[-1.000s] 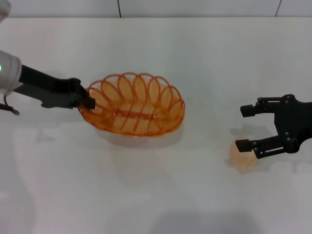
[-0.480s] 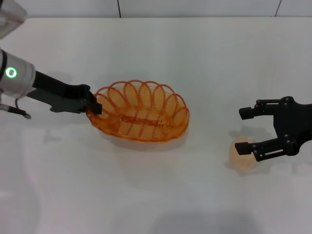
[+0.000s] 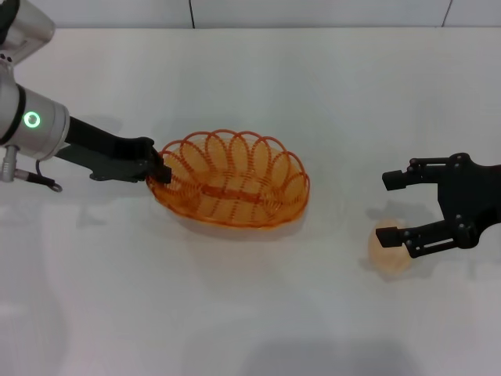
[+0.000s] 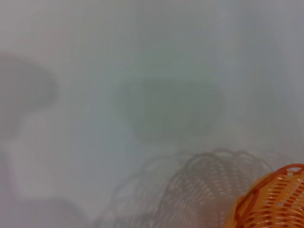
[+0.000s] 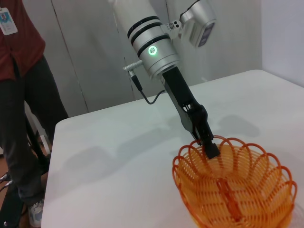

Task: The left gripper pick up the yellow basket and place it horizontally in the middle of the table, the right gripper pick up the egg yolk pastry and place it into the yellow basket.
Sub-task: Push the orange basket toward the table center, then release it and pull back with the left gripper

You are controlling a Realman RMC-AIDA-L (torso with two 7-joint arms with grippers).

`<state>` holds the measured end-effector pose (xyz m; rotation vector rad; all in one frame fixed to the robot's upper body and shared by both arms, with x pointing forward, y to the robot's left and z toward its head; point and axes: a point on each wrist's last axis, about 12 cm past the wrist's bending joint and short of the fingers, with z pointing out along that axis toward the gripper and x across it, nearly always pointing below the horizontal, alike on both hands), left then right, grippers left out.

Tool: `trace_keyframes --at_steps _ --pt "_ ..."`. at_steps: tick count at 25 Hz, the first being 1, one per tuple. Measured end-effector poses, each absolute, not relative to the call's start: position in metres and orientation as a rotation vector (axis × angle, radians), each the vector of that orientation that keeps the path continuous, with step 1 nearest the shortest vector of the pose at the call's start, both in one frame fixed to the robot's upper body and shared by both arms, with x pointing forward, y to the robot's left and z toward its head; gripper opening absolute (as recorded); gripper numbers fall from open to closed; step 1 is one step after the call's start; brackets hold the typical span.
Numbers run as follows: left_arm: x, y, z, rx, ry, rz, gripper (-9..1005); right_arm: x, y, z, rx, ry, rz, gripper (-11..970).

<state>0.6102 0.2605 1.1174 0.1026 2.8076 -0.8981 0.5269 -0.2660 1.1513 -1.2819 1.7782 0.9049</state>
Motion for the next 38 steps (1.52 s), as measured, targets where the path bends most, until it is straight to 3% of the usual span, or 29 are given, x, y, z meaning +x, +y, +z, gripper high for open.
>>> trace_keyframes --at_steps 23,38 --pt "0.616 0.259 1.118 -0.023 2.802 -0.91 84 0.527 -0.266 1.152 -1.285 1.775 0.904 869" --pt "0.612 0.253 1.103 -0.035 2.828 -0.904 84 0.527 -0.265 1.151 -1.289 1.775 0.911 868"
